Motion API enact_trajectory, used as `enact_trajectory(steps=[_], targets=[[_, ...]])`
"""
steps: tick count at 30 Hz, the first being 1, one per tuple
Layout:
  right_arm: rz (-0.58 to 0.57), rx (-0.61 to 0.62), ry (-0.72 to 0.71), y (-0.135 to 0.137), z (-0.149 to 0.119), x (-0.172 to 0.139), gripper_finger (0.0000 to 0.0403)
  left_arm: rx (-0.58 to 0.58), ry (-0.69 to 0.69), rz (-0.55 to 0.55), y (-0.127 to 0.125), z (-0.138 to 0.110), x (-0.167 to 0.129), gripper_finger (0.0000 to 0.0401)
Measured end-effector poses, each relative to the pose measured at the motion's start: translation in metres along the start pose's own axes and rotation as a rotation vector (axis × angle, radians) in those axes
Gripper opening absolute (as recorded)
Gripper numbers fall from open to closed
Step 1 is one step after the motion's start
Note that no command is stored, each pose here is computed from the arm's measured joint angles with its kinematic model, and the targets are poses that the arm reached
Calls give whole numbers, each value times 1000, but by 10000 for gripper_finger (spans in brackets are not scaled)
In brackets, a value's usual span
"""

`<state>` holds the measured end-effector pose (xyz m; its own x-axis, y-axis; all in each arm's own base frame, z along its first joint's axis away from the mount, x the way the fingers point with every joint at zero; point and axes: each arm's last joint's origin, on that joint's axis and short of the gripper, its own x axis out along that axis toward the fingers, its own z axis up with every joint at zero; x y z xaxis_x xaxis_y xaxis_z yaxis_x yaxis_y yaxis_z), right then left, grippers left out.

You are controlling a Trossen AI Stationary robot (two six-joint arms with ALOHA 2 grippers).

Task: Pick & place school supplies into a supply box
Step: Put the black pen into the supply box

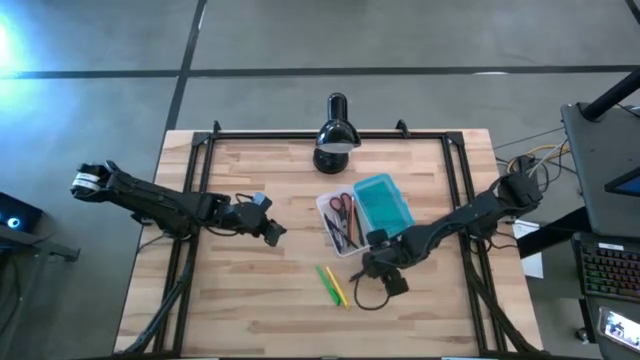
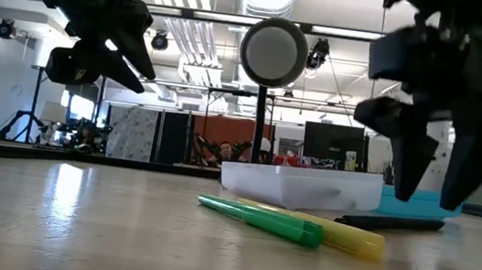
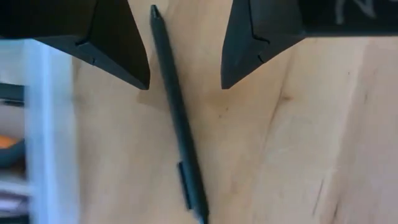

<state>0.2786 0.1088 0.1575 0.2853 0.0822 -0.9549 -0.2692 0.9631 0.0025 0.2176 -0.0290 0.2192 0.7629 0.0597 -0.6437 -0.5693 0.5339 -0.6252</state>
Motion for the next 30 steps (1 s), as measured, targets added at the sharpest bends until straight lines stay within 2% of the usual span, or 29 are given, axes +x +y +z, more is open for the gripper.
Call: enact_trajectory(steps=[9,14,18,26,30], targets=[[-25,2,14,-2,1,24,192,5,1,1,0,0,0,96],[21,19,49,-2,1,32,180,11,1,2,0,0,0,96],[31,61,79,-1,-2,35,141,12,1,2,0,0,0,96],[37,76,96,-1,-4,36,26,12,1,2,0,0,0,96],[66,86,133,3,-7,22,20,13,1,2,0,0,0,96]])
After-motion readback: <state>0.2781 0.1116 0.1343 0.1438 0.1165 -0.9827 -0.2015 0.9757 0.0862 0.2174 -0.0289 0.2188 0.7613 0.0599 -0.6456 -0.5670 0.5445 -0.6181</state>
